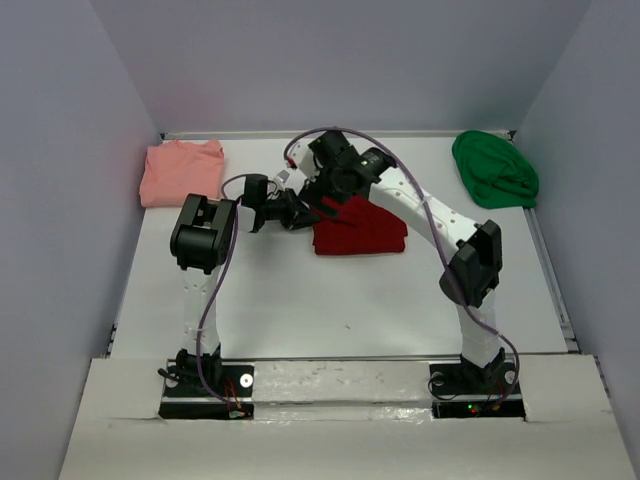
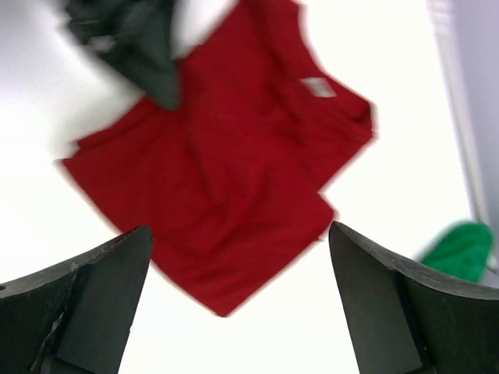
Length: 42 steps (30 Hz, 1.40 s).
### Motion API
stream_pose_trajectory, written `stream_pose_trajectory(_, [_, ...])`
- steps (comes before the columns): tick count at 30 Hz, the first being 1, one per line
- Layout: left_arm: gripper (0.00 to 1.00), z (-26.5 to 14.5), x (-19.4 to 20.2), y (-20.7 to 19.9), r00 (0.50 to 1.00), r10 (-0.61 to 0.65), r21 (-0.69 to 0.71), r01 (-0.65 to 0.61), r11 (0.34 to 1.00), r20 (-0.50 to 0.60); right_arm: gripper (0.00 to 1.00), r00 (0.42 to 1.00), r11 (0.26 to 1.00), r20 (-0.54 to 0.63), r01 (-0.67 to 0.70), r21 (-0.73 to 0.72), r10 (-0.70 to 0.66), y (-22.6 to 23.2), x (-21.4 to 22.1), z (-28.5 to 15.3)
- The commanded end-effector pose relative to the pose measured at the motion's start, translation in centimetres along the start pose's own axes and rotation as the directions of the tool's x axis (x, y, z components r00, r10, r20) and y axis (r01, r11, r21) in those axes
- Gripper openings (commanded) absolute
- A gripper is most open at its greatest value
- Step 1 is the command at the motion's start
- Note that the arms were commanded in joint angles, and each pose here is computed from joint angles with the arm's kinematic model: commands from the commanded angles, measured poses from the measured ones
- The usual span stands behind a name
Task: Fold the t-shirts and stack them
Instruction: Put the neatly folded tshirt into the corner of the board with the left arm
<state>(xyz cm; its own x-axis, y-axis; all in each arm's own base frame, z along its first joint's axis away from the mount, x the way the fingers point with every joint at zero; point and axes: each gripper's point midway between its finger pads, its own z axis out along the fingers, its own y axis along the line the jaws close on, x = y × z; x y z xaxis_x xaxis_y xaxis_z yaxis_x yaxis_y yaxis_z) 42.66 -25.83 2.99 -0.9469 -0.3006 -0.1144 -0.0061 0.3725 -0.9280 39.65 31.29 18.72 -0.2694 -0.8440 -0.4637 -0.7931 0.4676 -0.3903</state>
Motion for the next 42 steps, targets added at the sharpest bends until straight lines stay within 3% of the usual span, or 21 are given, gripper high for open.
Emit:
stream_pose_trajectory(1, [0.0, -1.4, -2.7, -3.7, 0.985, 0.167, -0.013, -0.166, 0.986, 0.042, 1.0, 0.99, 0.938, 0.036, -0.143, 0.315, 0.139, -11.6, 2.7, -3.6])
stream_pose_trajectory(5, [0.0, -1.7, -4.0, -2.7, 0.969, 0.245, -0.125, -0.24, 0.963, 0.026, 1.0, 0.966, 0.898, -0.05, -0.215, 0.382, 0.253, -16.1, 10.4, -1.9])
stream_pose_trajectory(14, [0.0, -5.3, -6.8, 0.3, 0.933, 0.359, -0.322, -0.345, 0.882, -0.017, 1.0, 0.952, 0.901, -0.159, -0.183, 0.394, 0.263, -14.2, 17.2, 0.4])
stream_pose_trajectory(19, [0.0, -9.4, -8.4, 3.3, 0.916, 0.399, -0.429, -0.379, 0.82, -0.046, 1.0, 0.95, 0.905, -0.163, -0.189, 0.381, 0.267, -13.3, 18.0, 0.5])
stream_pose_trajectory(24, [0.0, -12.6, -8.5, 6.7, 0.928, 0.345, -0.52, -0.367, 0.771, -0.143, 1.0, 0.953, 0.9, -0.142, -0.193, 0.392, 0.266, -13.6, 17.7, -0.3])
stream_pose_trajectory(32, [0.0, -15.5, -9.9, 6.1, 0.886, 0.438, -0.628, -0.43, 0.649, -0.154, 1.0, 0.95, 0.908, -0.145, -0.208, 0.364, 0.276, -12.3, 18.4, -0.2])
stream_pose_trajectory(42, [0.0, -18.9, -14.3, 5.5, 0.848, 0.491, -0.782, -0.44, 0.441, -0.2, 1.0, 0.943, 0.923, -0.164, -0.229, 0.31, 0.289, -9.8, 20.1, 0.7])
